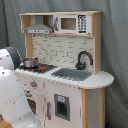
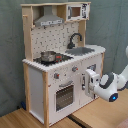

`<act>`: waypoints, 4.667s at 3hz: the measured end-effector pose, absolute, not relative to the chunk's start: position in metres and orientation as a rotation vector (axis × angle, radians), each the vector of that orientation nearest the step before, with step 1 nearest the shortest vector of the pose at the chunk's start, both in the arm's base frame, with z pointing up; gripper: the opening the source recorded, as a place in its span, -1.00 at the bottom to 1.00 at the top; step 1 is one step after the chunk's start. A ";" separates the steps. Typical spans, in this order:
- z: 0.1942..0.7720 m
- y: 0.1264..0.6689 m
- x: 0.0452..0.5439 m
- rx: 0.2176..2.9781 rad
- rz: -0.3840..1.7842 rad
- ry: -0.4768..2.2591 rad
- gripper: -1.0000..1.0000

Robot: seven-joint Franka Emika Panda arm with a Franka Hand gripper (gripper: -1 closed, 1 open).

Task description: Play with the kitchen

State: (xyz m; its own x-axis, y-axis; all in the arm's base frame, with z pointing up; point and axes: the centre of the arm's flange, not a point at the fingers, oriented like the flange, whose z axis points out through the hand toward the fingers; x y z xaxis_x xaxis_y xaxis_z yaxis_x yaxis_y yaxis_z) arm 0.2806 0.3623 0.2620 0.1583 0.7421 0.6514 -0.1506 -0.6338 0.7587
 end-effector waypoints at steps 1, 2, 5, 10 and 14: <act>0.263 0.375 0.284 1.771 1.632 0.537 1.00; 0.259 0.385 0.291 1.826 1.689 0.504 1.00; 0.250 0.411 0.311 1.799 1.765 0.645 1.00; 0.240 0.423 0.284 1.754 1.696 0.681 -1.00; 0.259 0.477 0.230 1.828 1.652 0.468 -1.00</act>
